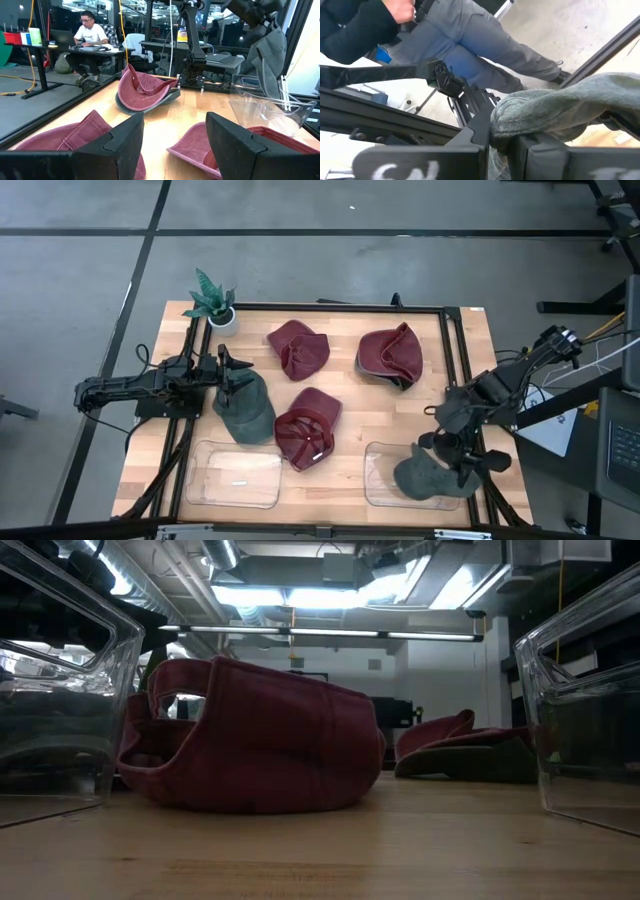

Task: Pick & Place hat
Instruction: Put the top left gray cap into the right transparent bin

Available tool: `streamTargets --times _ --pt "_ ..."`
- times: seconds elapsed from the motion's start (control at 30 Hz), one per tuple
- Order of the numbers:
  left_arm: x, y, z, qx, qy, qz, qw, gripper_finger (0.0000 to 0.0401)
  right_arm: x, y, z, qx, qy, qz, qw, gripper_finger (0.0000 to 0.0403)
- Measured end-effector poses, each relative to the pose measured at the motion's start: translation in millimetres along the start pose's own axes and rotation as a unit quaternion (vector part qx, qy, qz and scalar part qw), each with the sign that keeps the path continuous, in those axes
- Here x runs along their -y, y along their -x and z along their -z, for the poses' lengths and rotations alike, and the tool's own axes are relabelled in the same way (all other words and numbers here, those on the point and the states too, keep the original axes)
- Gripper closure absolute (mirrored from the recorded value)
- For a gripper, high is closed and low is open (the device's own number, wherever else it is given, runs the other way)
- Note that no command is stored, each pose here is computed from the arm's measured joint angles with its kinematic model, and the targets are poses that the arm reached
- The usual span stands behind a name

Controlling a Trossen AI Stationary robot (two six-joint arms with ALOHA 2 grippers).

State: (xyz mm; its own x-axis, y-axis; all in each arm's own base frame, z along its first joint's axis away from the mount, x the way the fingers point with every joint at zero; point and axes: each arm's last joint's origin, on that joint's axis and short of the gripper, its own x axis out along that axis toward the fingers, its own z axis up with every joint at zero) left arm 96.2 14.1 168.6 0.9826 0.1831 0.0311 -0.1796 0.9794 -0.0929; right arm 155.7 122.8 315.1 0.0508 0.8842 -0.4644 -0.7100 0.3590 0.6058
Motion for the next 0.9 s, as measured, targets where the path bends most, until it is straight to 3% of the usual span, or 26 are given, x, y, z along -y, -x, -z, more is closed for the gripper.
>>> streamTargets --times 0.4,0.9 --pt "0 0 0 0.000 0.000 0.000 1.000 0.0191 20 -19 -2 -0.037 0.023 0.005 0.999 0.0368" --pt "0 0 0 0.000 0.000 0.000 1.000 0.0191 49 -34 22 -0.067 0.001 0.027 0.997 0.0369"
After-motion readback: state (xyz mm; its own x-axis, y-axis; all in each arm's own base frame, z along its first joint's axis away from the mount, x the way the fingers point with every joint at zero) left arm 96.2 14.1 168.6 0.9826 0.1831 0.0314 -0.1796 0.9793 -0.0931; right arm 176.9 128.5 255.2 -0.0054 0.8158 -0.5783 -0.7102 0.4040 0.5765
